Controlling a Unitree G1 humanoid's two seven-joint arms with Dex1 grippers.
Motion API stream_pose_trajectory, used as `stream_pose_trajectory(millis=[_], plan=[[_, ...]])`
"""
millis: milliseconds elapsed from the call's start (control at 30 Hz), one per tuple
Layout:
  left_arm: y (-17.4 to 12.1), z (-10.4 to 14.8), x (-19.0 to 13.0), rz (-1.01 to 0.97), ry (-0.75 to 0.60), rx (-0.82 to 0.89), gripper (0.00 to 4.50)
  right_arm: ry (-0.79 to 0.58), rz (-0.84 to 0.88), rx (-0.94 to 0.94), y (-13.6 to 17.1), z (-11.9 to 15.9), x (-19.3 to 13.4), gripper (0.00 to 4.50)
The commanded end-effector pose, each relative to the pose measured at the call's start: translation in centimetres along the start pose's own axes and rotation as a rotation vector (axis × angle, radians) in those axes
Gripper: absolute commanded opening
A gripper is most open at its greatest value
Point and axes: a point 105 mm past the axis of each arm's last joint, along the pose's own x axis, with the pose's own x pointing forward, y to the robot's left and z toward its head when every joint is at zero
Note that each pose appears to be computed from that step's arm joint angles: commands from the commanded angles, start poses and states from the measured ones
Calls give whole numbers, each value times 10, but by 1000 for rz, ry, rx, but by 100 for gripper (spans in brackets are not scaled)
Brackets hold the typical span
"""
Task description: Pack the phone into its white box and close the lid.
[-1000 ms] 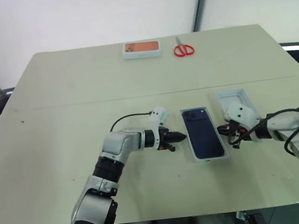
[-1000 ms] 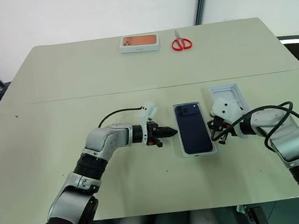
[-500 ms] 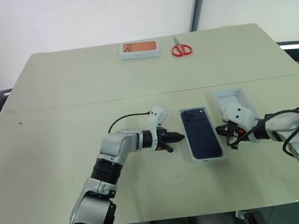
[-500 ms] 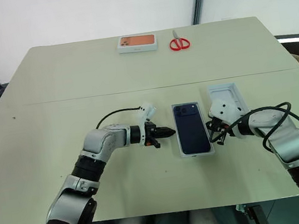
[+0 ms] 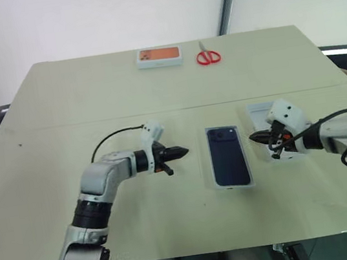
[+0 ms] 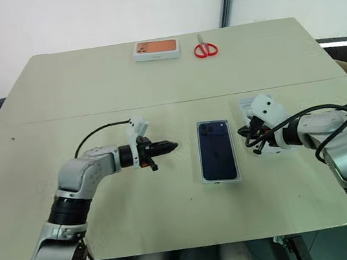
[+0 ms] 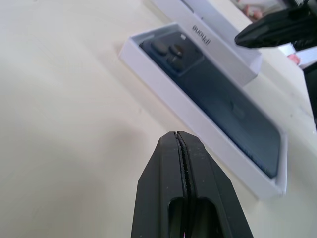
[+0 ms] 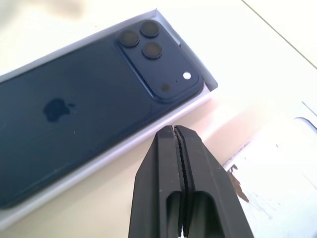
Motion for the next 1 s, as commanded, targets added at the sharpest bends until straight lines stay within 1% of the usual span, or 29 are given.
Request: stream_pose_trajectory(millis=[33, 67, 167, 233, 267, 367, 467, 533, 567, 633, 700, 800, 933, 967, 1000], plan=[[-9, 26, -9, -29, -101, 125, 0, -6, -63, 19, -13, 9, -2, 91], [-9, 29, -10, -25, -109, 145, 0, 10, -73, 26, -14, 8, -1, 130], [-9, 35, -16, -26, -135, 197, 0, 12, -132, 90, -22, 9, -1, 293], [-12, 40, -27, -56, -167, 221, 0, 28, -194, 166, -31, 6, -4, 395], [-10, 39, -32, -55, -164, 237, 0, 39, -208, 217, -30, 3, -5, 447], [-5, 36, -38, -45, -145, 245, 0, 78, -223, 289, -24, -2, -6, 449], [-1, 34, -44, -63, -120, 201, 0, 128, -205, 352, -11, -8, -5, 449], [-9, 38, -51, -119, -130, 219, 54, 184, -229, 407, -6, -14, -5, 450], [-14, 39, -54, -161, -126, 200, 90, 172, -236, 448, -5, -11, -5, 450], [-19, 38, -58, -205, -118, 192, 183, 153, -241, 504, -4, -6, -4, 450], [-25, 42, -62, -250, -134, 172, 292, 180, -262, 492, -3, -7, -3, 450], [-29, 47, -67, -261, -144, 232, 442, 180, -253, 519, 2, -7, 1, 450], [-32, 48, -76, -269, -156, 348, 447, 194, -285, 506, 1, -6, 4, 450], [-31, 51, -78, -241, -175, 434, 447, 215, -306, 490, -2, -7, 4, 450], [-31, 51, -80, -234, -178, 475, 447, 223, -315, 491, -4, -8, 5, 450]])
